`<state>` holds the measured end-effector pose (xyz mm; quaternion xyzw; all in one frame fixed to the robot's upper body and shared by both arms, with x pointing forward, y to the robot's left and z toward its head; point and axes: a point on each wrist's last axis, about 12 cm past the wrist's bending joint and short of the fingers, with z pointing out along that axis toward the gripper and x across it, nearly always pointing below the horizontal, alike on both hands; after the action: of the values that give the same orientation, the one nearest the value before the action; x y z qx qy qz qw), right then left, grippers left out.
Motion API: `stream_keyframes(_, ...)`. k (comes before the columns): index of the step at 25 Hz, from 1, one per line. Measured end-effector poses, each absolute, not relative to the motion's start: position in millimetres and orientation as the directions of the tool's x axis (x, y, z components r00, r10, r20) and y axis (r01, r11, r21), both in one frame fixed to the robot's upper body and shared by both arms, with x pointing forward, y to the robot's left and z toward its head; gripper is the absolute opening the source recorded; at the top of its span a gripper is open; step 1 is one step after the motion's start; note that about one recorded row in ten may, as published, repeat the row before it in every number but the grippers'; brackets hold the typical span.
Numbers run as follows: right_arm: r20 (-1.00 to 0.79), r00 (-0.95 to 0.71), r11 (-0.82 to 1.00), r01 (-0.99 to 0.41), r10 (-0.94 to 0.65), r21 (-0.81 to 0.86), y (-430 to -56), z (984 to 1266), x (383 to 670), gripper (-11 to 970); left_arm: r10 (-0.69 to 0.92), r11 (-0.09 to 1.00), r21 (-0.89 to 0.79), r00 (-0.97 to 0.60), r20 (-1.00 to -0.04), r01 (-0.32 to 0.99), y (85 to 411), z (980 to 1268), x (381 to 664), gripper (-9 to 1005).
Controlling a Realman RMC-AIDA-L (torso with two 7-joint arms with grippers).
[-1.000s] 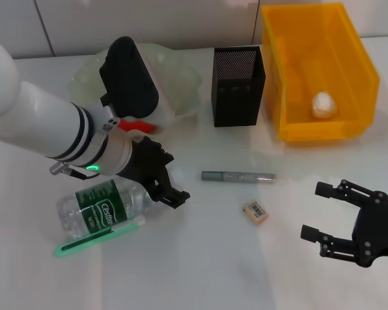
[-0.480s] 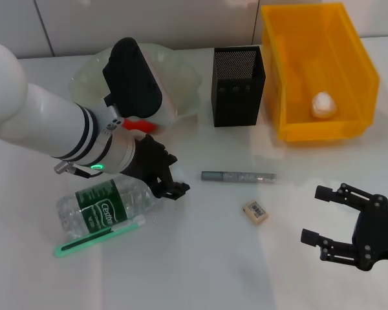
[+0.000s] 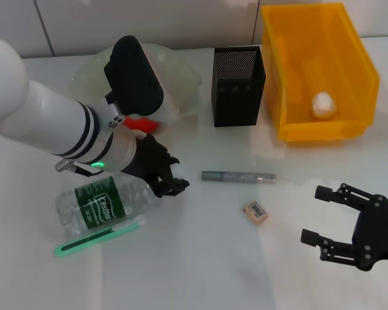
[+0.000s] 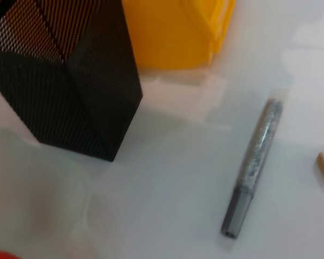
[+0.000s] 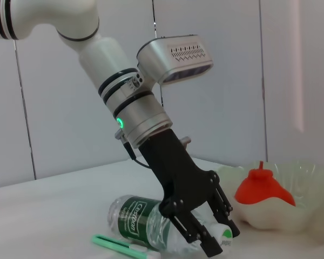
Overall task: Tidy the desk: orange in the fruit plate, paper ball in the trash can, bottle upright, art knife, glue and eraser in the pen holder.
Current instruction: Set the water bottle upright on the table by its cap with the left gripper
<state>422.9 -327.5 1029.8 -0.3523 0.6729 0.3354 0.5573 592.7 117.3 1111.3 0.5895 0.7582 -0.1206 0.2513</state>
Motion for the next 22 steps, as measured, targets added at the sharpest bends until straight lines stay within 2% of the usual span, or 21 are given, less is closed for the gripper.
stream_keyframes(8,-0.986,-0.13,0.527,-0.848,-0.101,0.058,-328,1030,423,817,0.821,0.236,0.134,-0.124,-0.557,0.962,111,1131,587,430)
stream_keyframes(12,-0.987,-0.129,0.528,-0.847,-0.099,0.058,-328,1030,423,817,0.803,0.246,0.145,-0.118,-0.584,0.958,118,1146,585,433)
stream_keyframes(15,-0.987,-0.127,0.527,-0.848,-0.097,0.058,-328,1030,423,817,0.769,0.275,0.159,-0.118,-0.628,0.948,135,1165,583,435)
stream_keyframes(19,-0.988,-0.122,0.522,-0.851,-0.097,0.054,-327,1031,425,816,0.762,0.284,0.164,-0.118,-0.637,0.945,140,1168,582,438)
stream_keyframes(22,-0.988,-0.116,0.517,-0.855,-0.099,0.049,-326,1033,428,816,0.677,0.317,0.127,-0.13,-0.724,0.94,163,1179,576,441)
